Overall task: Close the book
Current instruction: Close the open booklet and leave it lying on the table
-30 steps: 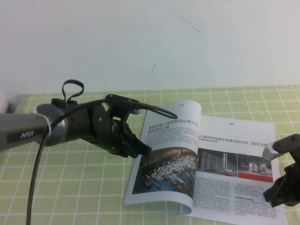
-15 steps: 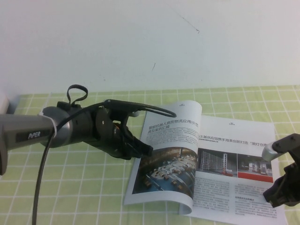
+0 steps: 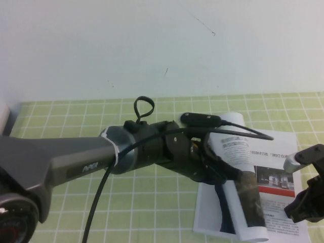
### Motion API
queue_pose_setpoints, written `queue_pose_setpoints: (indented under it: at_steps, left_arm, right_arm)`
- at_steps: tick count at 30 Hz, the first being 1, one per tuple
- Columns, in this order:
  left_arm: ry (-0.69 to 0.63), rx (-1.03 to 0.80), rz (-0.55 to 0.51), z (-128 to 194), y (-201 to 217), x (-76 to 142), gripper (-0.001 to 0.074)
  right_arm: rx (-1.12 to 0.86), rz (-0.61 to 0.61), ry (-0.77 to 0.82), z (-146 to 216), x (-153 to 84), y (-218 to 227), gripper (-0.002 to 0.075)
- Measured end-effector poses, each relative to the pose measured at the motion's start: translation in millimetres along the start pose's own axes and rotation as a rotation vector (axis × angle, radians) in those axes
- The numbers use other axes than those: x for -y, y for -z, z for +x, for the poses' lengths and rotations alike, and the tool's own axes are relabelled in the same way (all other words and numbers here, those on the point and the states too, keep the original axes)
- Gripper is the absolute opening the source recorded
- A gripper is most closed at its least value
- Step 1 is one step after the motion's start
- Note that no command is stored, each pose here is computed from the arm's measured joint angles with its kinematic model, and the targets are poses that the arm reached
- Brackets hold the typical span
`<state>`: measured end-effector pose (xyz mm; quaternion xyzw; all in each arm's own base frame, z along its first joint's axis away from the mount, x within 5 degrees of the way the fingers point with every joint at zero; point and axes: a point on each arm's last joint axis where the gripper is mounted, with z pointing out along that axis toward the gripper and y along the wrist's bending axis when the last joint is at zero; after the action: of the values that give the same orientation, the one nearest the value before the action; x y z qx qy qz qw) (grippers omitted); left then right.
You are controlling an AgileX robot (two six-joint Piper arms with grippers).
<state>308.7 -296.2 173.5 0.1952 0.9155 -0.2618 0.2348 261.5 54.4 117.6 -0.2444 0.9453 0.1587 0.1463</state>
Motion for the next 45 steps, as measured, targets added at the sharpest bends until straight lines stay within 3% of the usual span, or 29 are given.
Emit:
queue_pose_setpoints:
  at_steps: [4,9,15,21,25,32,39,45]
  left_arm:
    - [-0.118,0.023,0.07,-18.6,21.5,26.7,-0.0003]
    - [-0.263,0.075,0.058,-38.9,71.5,35.9,-0.0003]
    - [-0.273,0.148,-0.153,-53.1,147.2,22.6,-0.0003]
    - [-0.232,0.28,-0.403,-49.4,240.0,17.7,-0.0003]
    - [-0.205,0.387,-0.407,-25.8,294.2,20.4,-0.0003]
    - [-0.201,0.493,-0.37,54.4,348.3,7.4,-0.0003]
    - [-0.305,0.692,-0.302,121.0,352.1,-11.4,-0.0003]
    - [-0.354,0.695,-0.294,147.3,328.8,-24.9,-0.0003]
  right_arm:
    - [0.003,0.017,0.034,-1.1,0.3,3.9,-0.0001]
    - [0.049,0.096,0.184,-21.0,-0.5,36.0,-0.0002]
    - [0.162,0.256,0.25,-48.2,-11.0,111.5,-0.0002]
    - [0.26,0.448,0.192,-39.4,-25.8,177.3,-0.0002]
    - [0.355,0.543,0.157,-21.2,-42.5,217.0,-0.0002]
    - [0.554,0.617,0.149,25.9,-75.9,257.3,-0.0002]
    - [0.659,0.605,0.059,78.9,-89.1,238.3,-0.0002]
    - [0.655,0.587,0.016,114.5,-91.3,209.0,-0.0002]
